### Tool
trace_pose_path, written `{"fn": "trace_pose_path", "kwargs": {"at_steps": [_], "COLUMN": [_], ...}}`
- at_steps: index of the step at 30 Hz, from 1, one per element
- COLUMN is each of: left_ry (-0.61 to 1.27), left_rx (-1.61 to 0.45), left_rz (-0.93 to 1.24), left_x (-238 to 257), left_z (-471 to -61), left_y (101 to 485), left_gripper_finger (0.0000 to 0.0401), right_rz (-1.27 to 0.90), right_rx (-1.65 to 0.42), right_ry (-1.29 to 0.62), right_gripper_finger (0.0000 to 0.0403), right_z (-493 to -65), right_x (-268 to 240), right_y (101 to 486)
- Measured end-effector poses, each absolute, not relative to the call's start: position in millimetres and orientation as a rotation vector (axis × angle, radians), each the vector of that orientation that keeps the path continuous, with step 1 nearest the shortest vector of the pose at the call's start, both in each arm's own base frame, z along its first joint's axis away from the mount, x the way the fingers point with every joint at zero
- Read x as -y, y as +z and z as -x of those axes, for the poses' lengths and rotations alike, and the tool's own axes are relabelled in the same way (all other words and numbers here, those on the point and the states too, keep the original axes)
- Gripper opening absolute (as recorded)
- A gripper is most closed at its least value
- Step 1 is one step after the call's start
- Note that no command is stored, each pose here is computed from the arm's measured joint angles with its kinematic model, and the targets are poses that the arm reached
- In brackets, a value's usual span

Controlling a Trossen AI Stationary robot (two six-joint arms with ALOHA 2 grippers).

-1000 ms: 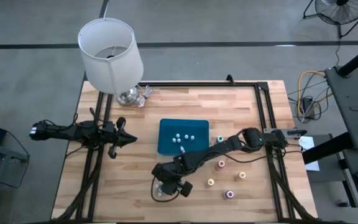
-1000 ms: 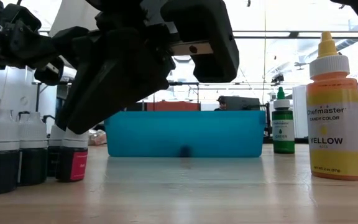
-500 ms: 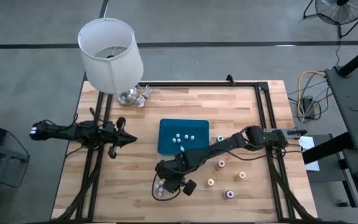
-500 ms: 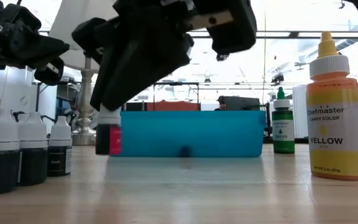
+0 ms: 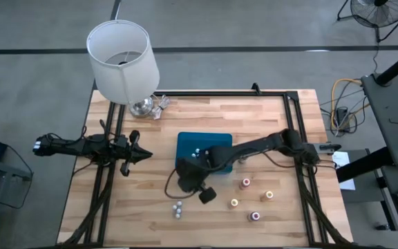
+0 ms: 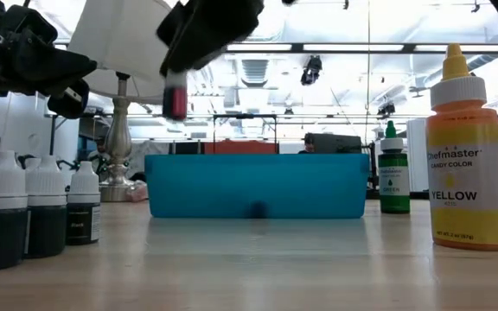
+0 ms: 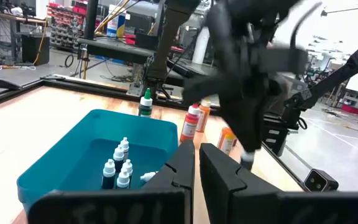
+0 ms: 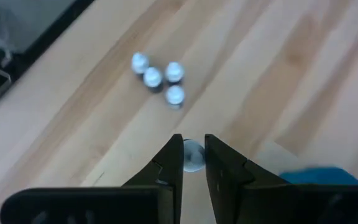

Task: Pick & Place food coloring
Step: Put the small red food coloring bottle into the blue bin

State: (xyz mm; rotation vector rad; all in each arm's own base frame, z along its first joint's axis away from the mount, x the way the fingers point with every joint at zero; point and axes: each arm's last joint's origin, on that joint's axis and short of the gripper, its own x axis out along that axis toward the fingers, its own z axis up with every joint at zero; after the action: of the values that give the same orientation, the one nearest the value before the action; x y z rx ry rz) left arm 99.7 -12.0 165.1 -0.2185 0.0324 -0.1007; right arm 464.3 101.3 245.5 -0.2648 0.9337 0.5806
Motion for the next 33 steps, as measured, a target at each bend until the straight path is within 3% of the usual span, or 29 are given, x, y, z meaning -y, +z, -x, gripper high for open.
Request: {"fn": "trace_pose_path", "kwargs": {"at_steps": [8, 20, 33], "left_ry": [-0.101, -0.101, -0.1], "left_rx": [-0.032, -0.032, -0.033], "left_rz": [0.219, 0.218, 0.218], "left_x": [12, 12, 12], "left_z": [-100, -100, -100], "left_y": [165, 165, 165], "left_gripper_finger": [0.0, 0.0, 0.0], "right_rz": [0.185, 0.045, -0.079], "right_rx": [-0.934, -0.927, -0.977], "right_ry": [0.392, 0.201, 0.006], "right_gripper_finger": [0.0043, 0.0043, 0.004], "right_z": [-445, -401, -395], "right_x": [-60, -21, 4], "right_y": [268, 253, 238]}}
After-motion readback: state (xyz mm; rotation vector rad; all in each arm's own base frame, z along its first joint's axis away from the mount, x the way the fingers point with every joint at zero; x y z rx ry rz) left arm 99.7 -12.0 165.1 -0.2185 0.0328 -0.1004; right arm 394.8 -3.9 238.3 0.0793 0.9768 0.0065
